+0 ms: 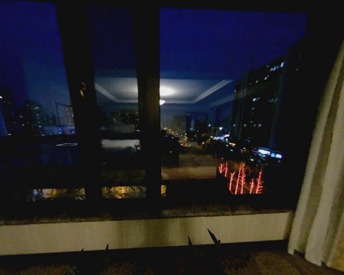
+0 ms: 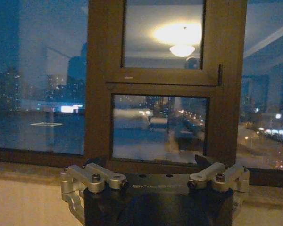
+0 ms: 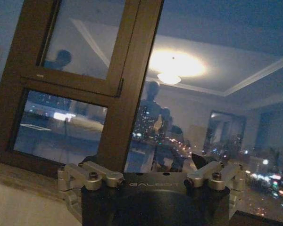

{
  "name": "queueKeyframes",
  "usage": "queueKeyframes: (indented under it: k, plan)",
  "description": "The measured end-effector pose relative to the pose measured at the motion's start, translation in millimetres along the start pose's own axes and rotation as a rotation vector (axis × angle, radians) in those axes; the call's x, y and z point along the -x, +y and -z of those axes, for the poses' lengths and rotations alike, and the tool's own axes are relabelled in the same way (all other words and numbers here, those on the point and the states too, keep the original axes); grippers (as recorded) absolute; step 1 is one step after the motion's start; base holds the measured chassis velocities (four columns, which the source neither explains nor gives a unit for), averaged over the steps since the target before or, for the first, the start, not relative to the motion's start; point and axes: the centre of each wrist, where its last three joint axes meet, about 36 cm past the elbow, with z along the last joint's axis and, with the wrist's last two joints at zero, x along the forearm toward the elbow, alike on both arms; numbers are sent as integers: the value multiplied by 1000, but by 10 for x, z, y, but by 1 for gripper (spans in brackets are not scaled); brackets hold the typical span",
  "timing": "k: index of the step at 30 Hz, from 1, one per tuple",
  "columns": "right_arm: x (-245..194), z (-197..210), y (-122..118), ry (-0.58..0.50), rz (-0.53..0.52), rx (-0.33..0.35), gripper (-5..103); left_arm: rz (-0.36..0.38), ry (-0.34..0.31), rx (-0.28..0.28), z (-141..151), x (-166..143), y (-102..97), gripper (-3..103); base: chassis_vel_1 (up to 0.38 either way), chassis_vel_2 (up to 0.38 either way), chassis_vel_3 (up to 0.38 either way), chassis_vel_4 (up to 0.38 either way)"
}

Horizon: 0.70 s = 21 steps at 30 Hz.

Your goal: Open the curtains by pulling them apart, changing their state from closed to fully open.

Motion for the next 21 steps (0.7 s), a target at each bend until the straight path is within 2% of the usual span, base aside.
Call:
queueKeyframes:
  k: [6, 10, 21]
  plan:
    - [9, 21, -2, 5, -11, 1, 100, 3, -5, 2, 6, -11, 1, 100, 275, -158, -308, 163]
    - [7, 32, 3, 11, -13, 1, 100, 7, -9, 5, 9, -8, 15, 100, 143, -120, -160, 134]
    - [-9, 34, 12, -8, -10, -12, 100, -8, -9, -8, 5, 25, 8, 100, -12, 3, 11, 2]
